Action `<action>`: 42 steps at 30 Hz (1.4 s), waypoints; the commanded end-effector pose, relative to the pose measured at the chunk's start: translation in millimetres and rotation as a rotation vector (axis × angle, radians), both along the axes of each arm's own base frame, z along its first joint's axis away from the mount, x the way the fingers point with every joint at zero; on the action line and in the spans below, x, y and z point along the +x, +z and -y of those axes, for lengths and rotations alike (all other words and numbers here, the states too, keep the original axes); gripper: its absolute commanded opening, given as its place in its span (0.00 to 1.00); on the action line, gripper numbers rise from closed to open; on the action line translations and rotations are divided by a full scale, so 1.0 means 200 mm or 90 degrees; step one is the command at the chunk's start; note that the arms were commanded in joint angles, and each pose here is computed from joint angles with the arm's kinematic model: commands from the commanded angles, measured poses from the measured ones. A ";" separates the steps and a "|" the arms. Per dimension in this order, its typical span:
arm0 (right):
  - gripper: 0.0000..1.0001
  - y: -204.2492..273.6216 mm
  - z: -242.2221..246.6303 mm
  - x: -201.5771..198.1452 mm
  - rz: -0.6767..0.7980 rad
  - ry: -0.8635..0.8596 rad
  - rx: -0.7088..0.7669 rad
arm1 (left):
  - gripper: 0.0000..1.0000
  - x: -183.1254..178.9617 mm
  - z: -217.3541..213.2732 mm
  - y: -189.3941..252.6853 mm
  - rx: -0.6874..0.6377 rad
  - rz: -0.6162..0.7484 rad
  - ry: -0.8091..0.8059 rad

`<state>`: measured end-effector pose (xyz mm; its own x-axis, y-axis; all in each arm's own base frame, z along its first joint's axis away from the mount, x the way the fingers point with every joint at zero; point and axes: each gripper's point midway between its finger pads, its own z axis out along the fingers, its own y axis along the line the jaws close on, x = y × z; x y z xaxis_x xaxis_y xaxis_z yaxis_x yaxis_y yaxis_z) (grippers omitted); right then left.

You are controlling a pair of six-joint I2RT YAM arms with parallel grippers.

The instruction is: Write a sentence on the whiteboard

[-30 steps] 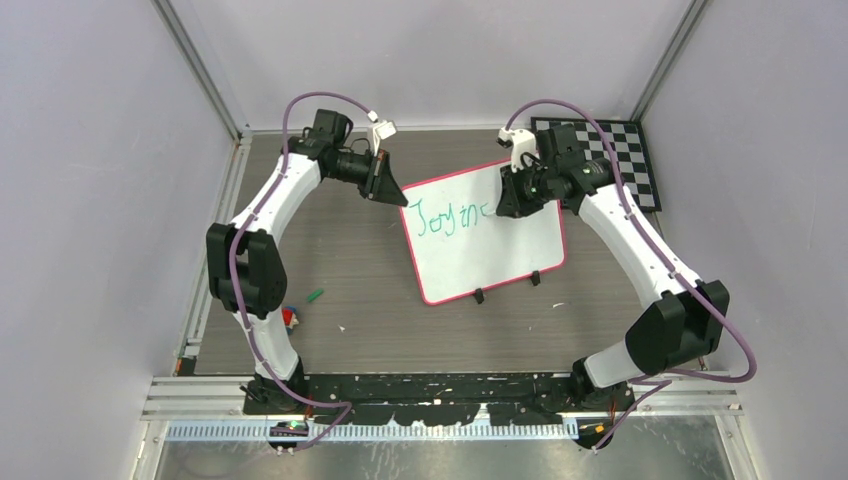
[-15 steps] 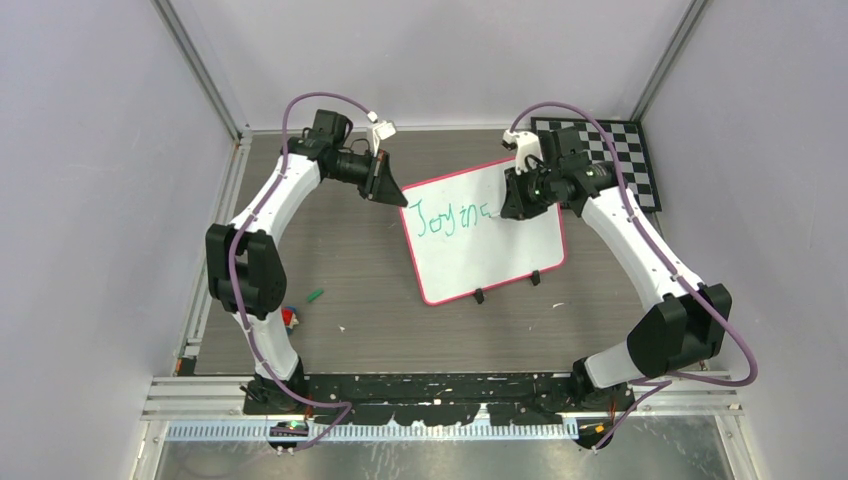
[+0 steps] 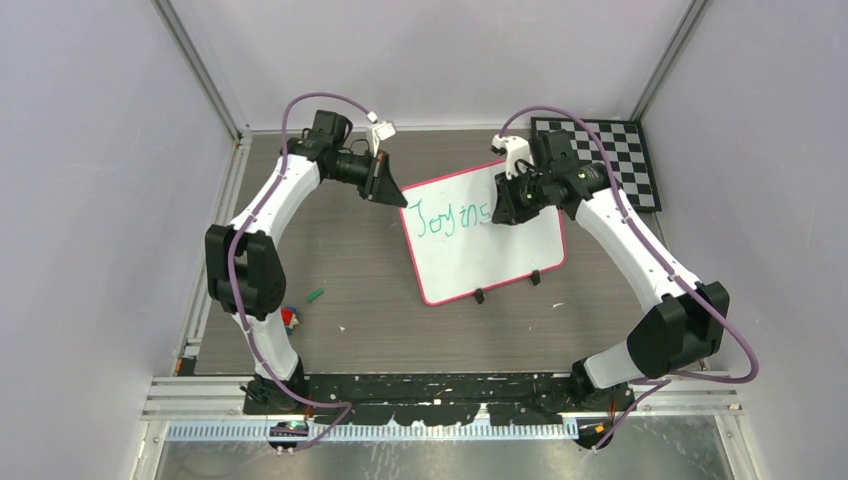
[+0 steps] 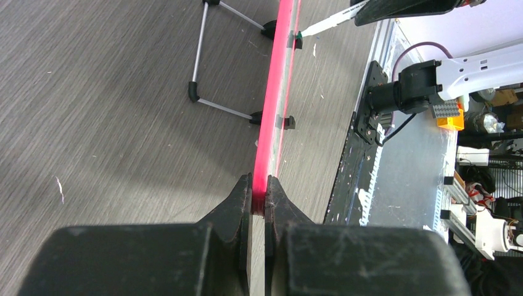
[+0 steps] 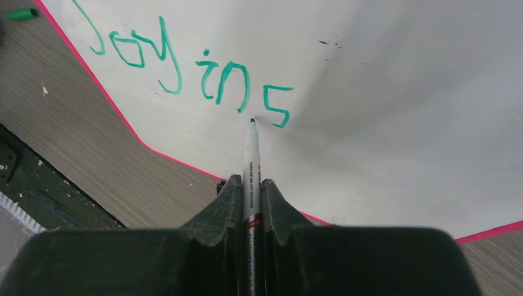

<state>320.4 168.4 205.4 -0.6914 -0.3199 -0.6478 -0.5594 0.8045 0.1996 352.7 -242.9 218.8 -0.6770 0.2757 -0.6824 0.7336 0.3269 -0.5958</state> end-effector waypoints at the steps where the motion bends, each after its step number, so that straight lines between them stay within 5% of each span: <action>1: 0.00 0.13 -0.04 0.03 0.038 0.016 0.027 | 0.00 -0.02 -0.02 0.01 0.022 0.032 0.000; 42: 0.00 0.19 0.10 0.21 0.076 -0.057 0.015 | 0.00 -0.03 -0.02 0.01 0.025 0.038 -0.001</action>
